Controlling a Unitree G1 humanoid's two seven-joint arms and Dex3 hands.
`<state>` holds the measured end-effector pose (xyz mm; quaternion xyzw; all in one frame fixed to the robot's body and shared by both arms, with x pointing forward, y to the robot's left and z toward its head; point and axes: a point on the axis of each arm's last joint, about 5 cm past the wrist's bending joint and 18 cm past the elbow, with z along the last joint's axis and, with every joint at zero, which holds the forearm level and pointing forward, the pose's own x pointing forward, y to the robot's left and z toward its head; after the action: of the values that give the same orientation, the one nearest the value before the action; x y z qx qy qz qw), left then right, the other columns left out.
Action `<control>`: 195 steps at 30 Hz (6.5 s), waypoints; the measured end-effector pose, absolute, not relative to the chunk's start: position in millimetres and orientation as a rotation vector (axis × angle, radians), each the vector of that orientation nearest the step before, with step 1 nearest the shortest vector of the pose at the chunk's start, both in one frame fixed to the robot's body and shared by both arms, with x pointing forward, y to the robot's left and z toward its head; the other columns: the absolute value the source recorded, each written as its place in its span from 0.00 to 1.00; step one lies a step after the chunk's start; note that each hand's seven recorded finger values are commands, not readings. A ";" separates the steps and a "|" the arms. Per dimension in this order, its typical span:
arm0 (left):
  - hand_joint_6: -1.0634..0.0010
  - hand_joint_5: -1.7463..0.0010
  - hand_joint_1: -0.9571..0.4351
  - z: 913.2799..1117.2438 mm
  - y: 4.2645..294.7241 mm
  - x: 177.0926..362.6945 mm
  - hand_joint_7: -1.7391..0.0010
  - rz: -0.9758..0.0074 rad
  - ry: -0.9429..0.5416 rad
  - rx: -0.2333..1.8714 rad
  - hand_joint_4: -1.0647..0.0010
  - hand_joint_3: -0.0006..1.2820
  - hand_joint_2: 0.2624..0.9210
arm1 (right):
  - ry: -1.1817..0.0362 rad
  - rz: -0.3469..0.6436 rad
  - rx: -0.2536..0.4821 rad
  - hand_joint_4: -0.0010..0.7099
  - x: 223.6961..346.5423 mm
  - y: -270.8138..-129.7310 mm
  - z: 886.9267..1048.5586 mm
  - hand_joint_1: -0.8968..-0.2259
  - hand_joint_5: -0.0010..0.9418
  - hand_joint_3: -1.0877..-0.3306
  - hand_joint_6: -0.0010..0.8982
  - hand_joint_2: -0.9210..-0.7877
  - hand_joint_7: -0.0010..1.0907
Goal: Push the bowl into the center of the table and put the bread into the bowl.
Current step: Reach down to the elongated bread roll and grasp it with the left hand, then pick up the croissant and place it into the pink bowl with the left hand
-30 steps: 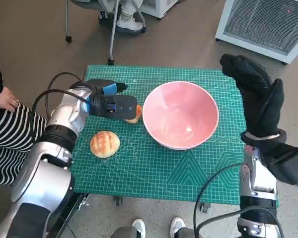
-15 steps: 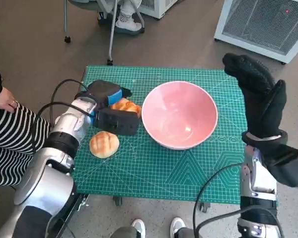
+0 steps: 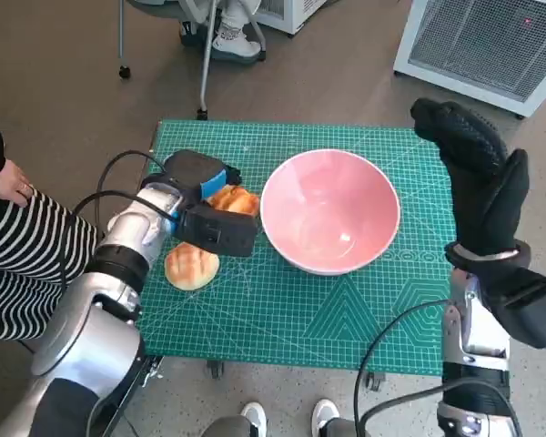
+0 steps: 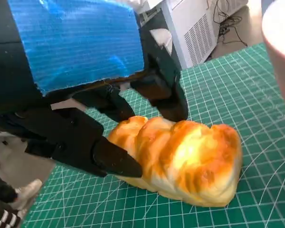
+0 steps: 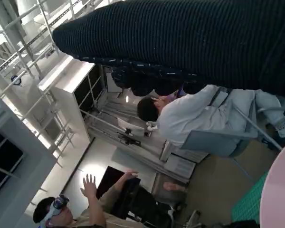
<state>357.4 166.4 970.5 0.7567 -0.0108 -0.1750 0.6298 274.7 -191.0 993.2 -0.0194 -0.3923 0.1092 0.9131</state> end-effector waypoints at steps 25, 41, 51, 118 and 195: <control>0.38 0.95 0.59 962.2 166.6 354.7 0.88 -0.416 0.020 1.718 0.30 0.00 0.87 | -0.806 0.221 -0.038 0.24 273.2 -190.5 993.2 0.22 0.00 0.37 0.09 0.00 0.43; 0.45 0.46 0.65 958.7 166.9 353.3 0.34 -0.433 0.019 1.759 0.33 0.07 0.99 | -0.805 0.223 -0.037 0.23 272.6 -190.1 993.1 0.22 0.00 0.37 0.08 0.00 0.44; 0.44 0.33 0.69 956.4 167.5 352.3 0.34 -0.425 0.000 1.755 0.32 0.06 1.00 | -0.804 0.223 -0.037 0.23 272.6 -190.1 992.9 0.22 0.00 0.37 0.09 0.00 0.44; 0.38 0.43 0.69 1091.1 155.9 353.1 0.33 -0.159 -0.912 1.264 0.24 0.01 0.99 | -0.785 0.234 -0.026 0.24 274.4 -190.1 989.2 0.22 0.00 0.37 0.08 0.00 0.44; 0.79 1.00 0.48 1022.9 133.7 352.7 0.96 -0.754 -0.437 1.008 0.89 0.00 0.78 | -0.791 0.180 -0.028 0.23 257.4 -193.6 984.6 0.23 0.00 0.37 0.07 0.00 0.44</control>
<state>352.7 133.7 1022.9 0.4677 -0.2028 -0.3496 0.7861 257.4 -193.6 984.6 -0.0134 -0.3848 0.0876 0.9187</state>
